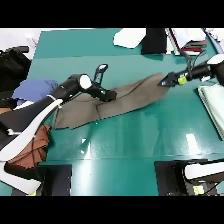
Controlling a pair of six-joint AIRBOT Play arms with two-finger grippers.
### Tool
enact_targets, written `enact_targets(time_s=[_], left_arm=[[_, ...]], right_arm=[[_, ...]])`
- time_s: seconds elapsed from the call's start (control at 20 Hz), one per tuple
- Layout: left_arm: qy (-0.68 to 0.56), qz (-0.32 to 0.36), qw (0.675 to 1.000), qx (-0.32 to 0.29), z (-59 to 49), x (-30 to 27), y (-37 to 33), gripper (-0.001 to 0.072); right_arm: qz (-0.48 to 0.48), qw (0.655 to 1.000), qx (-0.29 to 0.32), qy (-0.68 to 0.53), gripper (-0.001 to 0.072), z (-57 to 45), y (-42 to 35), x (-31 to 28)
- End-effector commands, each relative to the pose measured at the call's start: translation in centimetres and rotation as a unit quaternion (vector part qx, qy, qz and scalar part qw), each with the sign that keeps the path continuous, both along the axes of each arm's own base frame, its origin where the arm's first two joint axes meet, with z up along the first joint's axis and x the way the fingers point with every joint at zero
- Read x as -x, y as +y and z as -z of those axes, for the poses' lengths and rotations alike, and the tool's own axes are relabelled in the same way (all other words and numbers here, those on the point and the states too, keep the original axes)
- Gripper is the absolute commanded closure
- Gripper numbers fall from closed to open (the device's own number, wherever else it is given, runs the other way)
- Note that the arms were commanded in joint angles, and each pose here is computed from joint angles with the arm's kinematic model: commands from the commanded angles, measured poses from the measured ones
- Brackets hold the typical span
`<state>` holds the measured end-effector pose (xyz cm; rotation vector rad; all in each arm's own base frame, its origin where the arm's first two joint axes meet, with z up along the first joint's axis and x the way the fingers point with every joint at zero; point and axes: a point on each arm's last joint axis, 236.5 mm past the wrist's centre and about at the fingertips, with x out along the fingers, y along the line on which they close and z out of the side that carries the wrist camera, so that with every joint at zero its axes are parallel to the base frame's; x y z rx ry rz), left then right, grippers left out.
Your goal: Fold the shirts.
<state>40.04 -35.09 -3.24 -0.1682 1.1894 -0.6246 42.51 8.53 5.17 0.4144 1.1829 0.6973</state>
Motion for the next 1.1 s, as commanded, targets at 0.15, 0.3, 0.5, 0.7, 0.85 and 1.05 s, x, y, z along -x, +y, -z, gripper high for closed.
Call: enact_targets(time_s=[0.15, 0.3, 0.5, 0.7, 0.85, 1.05], left_arm=[[0.024, 0.007, 1.000, -0.002, 3.2, -0.8, -2.0, 0.0679], [0.021, 0.008, 1.000, -0.005, 3.2, -0.9, -1.9, 0.0679], [-0.008, 0.016, 0.999, -0.037, 0.7, -3.0, 0.6, 0.0678], [-0.087, -0.063, 0.994, -0.033, -9.1, -8.3, 8.8, 0.0678], [-0.170, -0.119, 0.978, -0.033, -18.8, -9.7, 17.1, 0.0678], [-0.280, -0.197, 0.937, -0.066, -29.4, -7.6, 27.1, 0.0678]], right_arm=[[-0.055, 0.990, 0.009, -0.129, 0.0699, -12.1, 6.5, 1.1], [-0.081, 0.986, 0.004, -0.149, 0.0699, -14.2, 9.1, 1.8], [-0.109, 0.981, -0.004, -0.161, 0.0700, -15.2, 12.2, 2.7], [-0.137, 0.976, -0.023, -0.166, 0.0699, -15.0, 16.9, 3.6], [-0.189, 0.966, -0.044, -0.171, 0.0699, -13.1, 25.0, 5.5], [-0.221, 0.942, -0.079, -0.240, 0.0567, -10.5, 38.3, 7.3]])
